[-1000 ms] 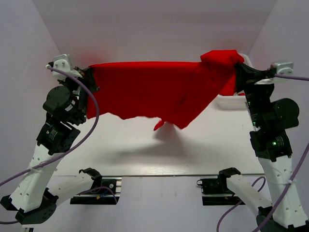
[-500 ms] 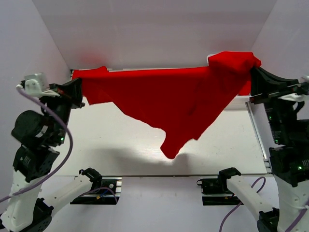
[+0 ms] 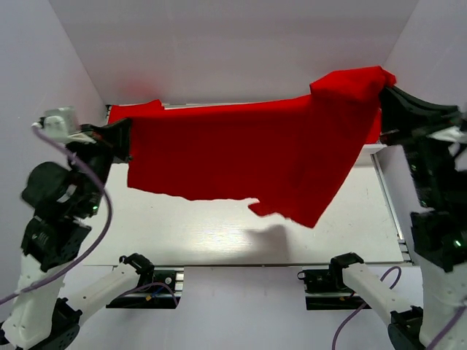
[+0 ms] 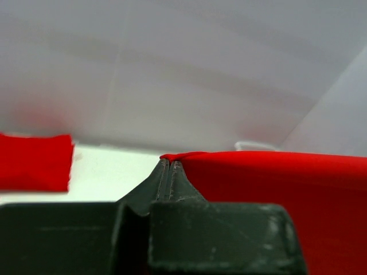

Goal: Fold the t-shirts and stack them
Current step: Flatten out the tshirt

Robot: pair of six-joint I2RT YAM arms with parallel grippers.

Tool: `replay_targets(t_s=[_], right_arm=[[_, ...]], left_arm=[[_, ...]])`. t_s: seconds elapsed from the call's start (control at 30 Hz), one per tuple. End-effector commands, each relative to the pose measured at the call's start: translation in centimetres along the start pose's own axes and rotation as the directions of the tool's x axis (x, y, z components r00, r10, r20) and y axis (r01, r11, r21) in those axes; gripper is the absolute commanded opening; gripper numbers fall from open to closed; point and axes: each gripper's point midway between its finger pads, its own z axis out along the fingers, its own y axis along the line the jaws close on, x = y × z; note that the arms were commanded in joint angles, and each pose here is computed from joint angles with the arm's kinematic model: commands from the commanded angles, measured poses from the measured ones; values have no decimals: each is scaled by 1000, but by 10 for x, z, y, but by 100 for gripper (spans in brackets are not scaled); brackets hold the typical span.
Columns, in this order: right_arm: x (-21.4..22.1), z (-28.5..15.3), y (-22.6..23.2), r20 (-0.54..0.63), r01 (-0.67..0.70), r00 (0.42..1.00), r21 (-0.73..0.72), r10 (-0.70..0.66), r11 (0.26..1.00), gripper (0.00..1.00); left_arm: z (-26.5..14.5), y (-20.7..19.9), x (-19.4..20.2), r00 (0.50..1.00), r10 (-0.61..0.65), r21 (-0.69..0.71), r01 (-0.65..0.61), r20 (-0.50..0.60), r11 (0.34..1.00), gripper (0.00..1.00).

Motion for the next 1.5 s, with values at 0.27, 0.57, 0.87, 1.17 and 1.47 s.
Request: replay_targets(t_s=[0.27, 0.57, 0.87, 1.17, 1.47], right_arm=[[292, 86, -50, -445, 23, 892, 220, 79, 975, 0], [554, 105, -60, -791, 9, 575, 259, 207, 966, 8], [555, 116, -43, -826, -50, 526, 211, 205, 976, 90], [492, 16, -9, -833, -168, 439, 292, 337, 942, 90], [453, -100, 14, -818, -208, 361, 397, 447, 894, 90]], left_arm=[[79, 77, 221, 914, 82, -380, -246, -398, 892, 0], [150, 184, 395, 695, 1, -469, -486, -719, 738, 36], [216, 207, 394, 657, -5, -403, -456, -754, 794, 100], [110, 191, 368, 642, -195, -506, -344, -742, 791, 100], [-4, 190, 421, 557, -388, -591, -245, -735, 769, 95]])
